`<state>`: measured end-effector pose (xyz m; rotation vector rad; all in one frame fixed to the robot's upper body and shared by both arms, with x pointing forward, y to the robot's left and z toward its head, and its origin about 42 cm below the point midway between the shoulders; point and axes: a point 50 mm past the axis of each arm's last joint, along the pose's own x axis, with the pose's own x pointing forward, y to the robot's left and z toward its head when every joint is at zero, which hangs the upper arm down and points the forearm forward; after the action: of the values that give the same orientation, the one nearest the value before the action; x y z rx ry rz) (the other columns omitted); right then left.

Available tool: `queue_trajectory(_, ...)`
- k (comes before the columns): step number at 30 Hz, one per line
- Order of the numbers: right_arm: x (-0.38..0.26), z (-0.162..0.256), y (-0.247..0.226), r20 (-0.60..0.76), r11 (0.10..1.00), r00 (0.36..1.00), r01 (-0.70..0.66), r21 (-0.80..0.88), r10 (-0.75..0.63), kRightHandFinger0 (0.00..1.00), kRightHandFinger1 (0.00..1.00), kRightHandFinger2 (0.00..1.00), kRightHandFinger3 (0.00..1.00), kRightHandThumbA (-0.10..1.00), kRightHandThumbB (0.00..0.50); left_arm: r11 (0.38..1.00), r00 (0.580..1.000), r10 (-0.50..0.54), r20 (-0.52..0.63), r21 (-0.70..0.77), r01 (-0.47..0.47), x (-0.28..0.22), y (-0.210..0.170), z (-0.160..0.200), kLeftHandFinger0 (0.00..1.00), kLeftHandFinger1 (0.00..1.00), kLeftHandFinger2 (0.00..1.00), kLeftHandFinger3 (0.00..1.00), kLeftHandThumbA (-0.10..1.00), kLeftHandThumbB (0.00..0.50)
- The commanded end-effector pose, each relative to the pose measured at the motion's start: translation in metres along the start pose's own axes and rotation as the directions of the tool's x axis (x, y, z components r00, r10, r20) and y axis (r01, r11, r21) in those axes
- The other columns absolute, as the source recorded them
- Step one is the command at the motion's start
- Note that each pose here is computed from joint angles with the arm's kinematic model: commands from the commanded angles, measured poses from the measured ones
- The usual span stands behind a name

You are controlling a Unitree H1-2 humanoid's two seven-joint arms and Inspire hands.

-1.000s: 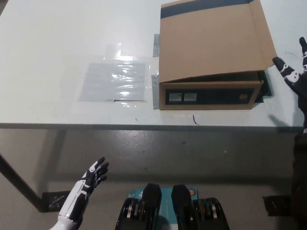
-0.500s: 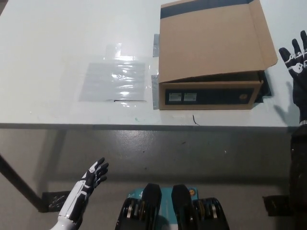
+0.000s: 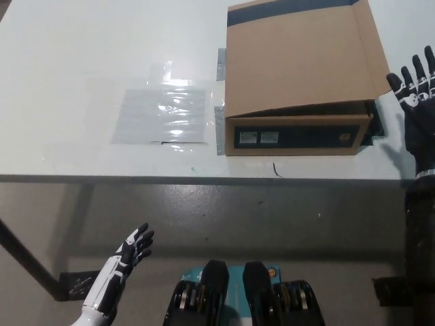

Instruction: A small storage box is placed at the center of the table and the robot uses its right hand to slide under its lid and push it upwards to open it

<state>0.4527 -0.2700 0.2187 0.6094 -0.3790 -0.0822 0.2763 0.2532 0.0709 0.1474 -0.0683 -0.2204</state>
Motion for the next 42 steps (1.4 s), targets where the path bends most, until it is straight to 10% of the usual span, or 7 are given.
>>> queue_trajectory(1, 0.02, 0.013, 0.029, 0.066, 0.994, 0.994, -0.095, 0.059, 0.091, 1.0, 1.0, 1.0, 1.0, 1.0, 0.265, 1.0, 0.998, -0.008, 0.055, 0.007, 0.007, 0.003, 0.006, 0.006, 1.0, 1.0, 1.0, 1.0, 1.0, 0.296)
queue_trajectory(42, 0.031, 0.005, 0.138, 0.014, 0.888, 0.972, -0.22, 0.404, 0.234, 1.0, 1.0, 1.0, 1.0, 1.0, 0.3, 1.0, 0.998, -0.008, 0.054, 0.0, 0.008, 0.004, 0.006, 0.007, 1.0, 1.0, 1.0, 1.0, 1.0, 0.323)
